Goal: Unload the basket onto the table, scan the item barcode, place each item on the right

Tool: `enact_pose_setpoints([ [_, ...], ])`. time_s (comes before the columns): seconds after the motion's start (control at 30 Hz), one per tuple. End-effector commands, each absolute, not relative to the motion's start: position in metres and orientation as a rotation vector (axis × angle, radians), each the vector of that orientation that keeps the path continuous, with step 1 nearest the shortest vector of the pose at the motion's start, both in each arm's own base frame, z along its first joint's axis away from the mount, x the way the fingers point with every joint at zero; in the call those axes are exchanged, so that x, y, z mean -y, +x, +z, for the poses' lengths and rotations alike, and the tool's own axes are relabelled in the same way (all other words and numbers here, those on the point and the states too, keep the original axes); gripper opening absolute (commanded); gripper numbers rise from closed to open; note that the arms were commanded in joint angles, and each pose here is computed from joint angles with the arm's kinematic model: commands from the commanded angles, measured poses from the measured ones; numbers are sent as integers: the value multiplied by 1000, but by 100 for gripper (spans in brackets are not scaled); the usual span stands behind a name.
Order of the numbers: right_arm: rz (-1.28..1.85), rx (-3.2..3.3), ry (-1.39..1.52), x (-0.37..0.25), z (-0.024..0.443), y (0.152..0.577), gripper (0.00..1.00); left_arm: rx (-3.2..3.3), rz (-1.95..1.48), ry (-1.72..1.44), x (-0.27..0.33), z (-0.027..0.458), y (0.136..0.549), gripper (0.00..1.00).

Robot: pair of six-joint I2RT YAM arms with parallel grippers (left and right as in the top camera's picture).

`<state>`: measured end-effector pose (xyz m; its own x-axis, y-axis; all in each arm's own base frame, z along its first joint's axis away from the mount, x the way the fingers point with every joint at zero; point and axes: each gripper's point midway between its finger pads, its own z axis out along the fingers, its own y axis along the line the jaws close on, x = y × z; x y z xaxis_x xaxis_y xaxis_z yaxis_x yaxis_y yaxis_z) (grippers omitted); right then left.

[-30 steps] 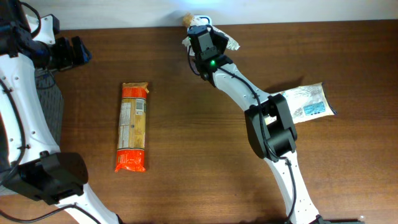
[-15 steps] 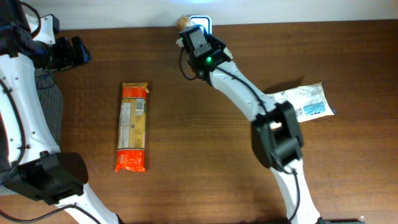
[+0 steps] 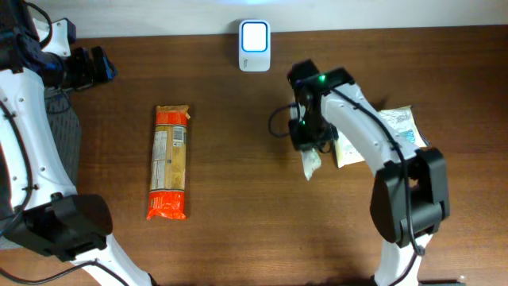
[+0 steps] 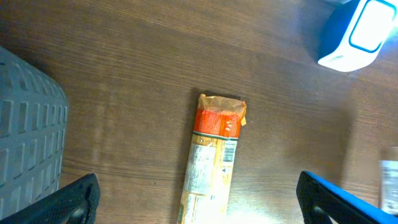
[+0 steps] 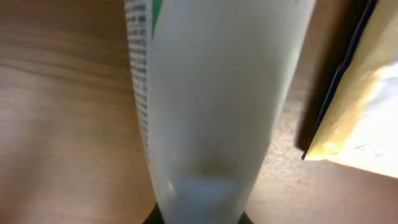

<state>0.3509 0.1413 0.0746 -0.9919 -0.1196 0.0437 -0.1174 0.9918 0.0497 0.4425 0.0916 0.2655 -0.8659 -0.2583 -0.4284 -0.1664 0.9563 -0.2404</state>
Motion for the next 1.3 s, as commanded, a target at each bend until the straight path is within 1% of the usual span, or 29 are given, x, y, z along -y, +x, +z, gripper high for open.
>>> enact_pose_setpoints([
  [0.0,72,3111,95,-107,42,349,4,-2620,-269,-303,-92,272,442,99],
  [0.07,137,3096,30,-82,26,345,4,-2620,-269,-303,-92,272,442,99],
  [0.13,161,3081,-49,-60,22,344,4,-2620,-269,-303,-92,272,442,99],
  [0.17,150,3077,-112,-47,22,346,19,-2620,-269,-303,-92,272,442,99],
  [0.23,114,3059,-133,-38,23,344,35,-2620,-269,-303,-92,272,442,99],
  [0.3,34,3057,-92,-40,28,347,42,-2620,-269,-303,-92,272,442,99],
  [0.33,20,3073,-80,-41,40,353,49,-2620,-269,-303,-92,272,442,99],
  [0.37,15,3093,-67,-42,56,360,53,-2620,-269,-303,-92,272,442,99],
  [0.43,-17,3155,-64,-48,99,379,56,-2620,-269,-303,-92,272,442,99],
  [0.5,-215,3208,-39,-73,127,395,57,-2620,-269,-303,-92,272,442,99],
  [0.53,-498,3208,10,-108,137,403,67,-2620,-269,-303,-92,272,442,99],
  [0.6,-886,3156,168,-173,142,411,69,-2620,-269,-303,-92,272,442,99],
  [0.63,-960,3140,200,-196,139,411,70,-2620,-269,-303,-92,272,442,99],
  [0.67,-992,3127,211,-226,131,410,70,-2620,-269,-303,-92,272,442,99],
  [0.7,-1020,3115,284,-258,124,406,72,-2620,-269,-303,-92,272,442,99],
  [0.8,-1086,3091,461,-341,103,388,73,-2620,-269,-303,-92,272,442,99],
  [0.83,-1046,3121,435,-374,85,380,73,-2620,-269,-303,-92,272,442,99],
  [0.87,-1017,3143,440,-394,70,373,73,-2620,-269,-303,-92,272,442,99],
  [1.0,-906,3191,519,-426,26,355,72,-2620,-269,-303,-92,272,442,99],
  [1.07,-882,3172,554,-437,4,345,67,-2620,-269,-303,-92,272,442,99],
  [1.27,-932,3164,594,-449,0,342,61,-2620,-269,-303,-92,272,442,99],
])
